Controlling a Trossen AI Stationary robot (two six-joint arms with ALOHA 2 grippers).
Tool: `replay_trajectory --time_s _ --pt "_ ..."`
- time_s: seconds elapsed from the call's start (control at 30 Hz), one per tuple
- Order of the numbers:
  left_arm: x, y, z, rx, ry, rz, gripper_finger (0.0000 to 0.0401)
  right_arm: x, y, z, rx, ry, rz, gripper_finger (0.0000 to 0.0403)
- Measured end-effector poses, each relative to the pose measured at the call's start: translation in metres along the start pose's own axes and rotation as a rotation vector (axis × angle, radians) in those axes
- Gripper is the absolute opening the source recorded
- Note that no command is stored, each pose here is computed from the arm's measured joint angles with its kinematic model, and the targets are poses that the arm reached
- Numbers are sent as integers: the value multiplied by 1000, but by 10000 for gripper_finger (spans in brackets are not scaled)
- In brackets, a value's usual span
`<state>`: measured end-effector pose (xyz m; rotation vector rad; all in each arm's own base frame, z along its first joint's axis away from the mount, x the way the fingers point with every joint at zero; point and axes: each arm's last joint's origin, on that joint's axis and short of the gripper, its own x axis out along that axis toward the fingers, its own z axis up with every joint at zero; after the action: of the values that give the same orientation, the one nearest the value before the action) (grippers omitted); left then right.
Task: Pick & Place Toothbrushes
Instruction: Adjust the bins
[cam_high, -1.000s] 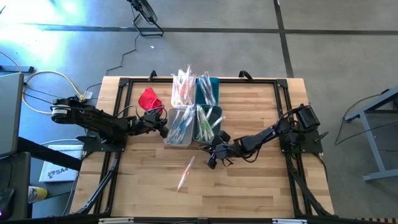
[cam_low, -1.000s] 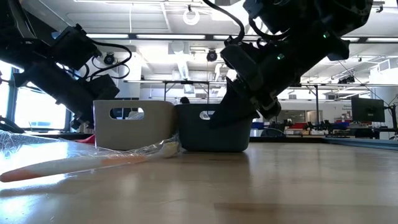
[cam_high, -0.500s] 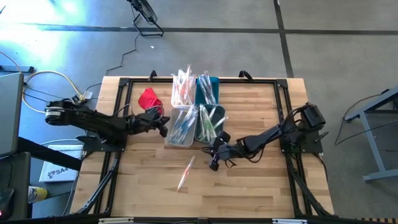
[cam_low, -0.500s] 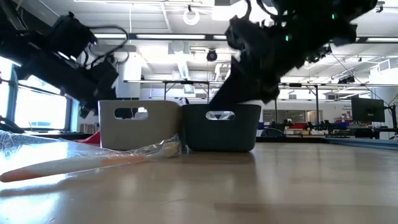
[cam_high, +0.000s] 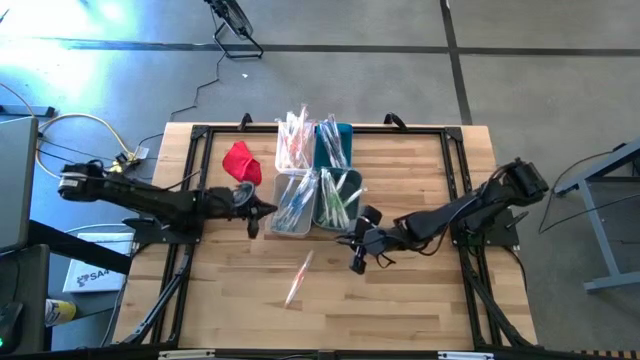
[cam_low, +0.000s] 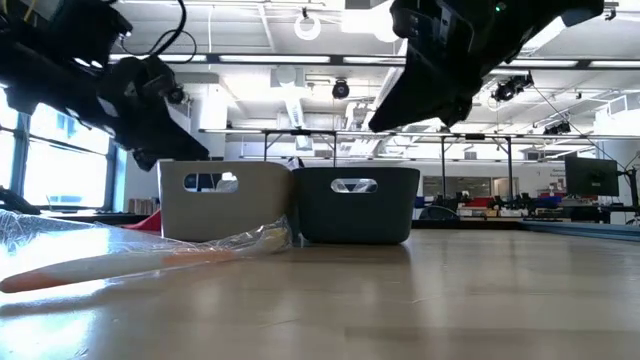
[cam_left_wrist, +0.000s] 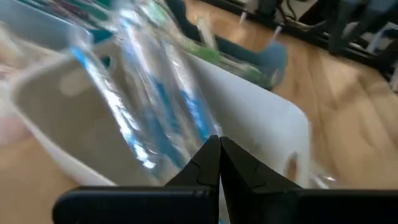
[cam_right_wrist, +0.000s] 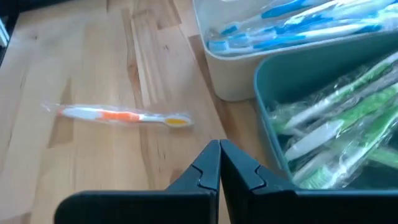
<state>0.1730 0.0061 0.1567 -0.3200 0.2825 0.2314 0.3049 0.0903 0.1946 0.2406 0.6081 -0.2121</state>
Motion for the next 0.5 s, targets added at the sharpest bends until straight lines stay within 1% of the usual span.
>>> replay_trajectory --time_s 0.07,0.23,0.37,0.5 --pt "-1 -10 -6 1 10 -1 3 -2 0 2 -4 -13 -6 2" --pt "-8 -36 -22 -9 -10 65 3 -2 -1 2 -21 -15 -13 2" --pt "-12 -49 -37 -24 -27 139 3 -2 -2 3 -22 -35 -48 3" --pt "-8 -58 -46 -45 -58 169 3 -2 -3 4 -23 -55 -86 3"
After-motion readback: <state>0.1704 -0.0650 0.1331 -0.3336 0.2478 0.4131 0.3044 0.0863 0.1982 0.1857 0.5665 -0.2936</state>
